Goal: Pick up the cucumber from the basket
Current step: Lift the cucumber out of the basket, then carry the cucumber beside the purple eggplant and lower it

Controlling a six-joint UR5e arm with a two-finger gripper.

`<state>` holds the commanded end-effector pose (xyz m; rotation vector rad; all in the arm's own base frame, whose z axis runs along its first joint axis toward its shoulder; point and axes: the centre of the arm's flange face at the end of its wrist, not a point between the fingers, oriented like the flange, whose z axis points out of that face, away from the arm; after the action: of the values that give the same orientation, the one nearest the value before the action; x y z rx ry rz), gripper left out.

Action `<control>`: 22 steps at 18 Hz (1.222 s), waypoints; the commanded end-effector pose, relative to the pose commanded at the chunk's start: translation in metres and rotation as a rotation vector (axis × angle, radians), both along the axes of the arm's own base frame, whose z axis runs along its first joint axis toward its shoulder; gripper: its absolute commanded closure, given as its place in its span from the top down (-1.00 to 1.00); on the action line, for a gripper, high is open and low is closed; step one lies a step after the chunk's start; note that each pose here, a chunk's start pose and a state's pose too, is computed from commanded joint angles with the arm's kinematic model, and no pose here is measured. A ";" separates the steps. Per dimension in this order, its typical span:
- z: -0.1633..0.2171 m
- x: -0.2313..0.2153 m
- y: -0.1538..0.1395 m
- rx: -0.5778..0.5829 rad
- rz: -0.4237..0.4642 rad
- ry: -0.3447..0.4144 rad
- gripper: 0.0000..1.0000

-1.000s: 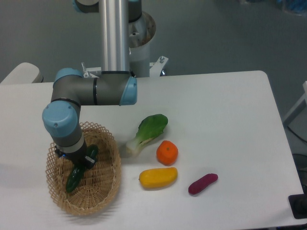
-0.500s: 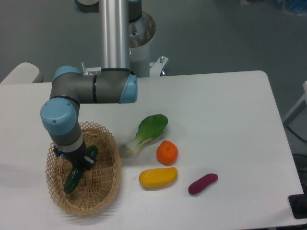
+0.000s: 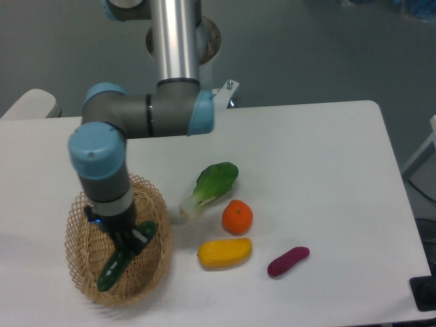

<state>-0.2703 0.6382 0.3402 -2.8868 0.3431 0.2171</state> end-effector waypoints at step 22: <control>0.023 -0.225 -0.140 -0.158 -0.324 0.061 -0.35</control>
<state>-0.4956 0.4982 0.3634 -2.9235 0.8647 0.2296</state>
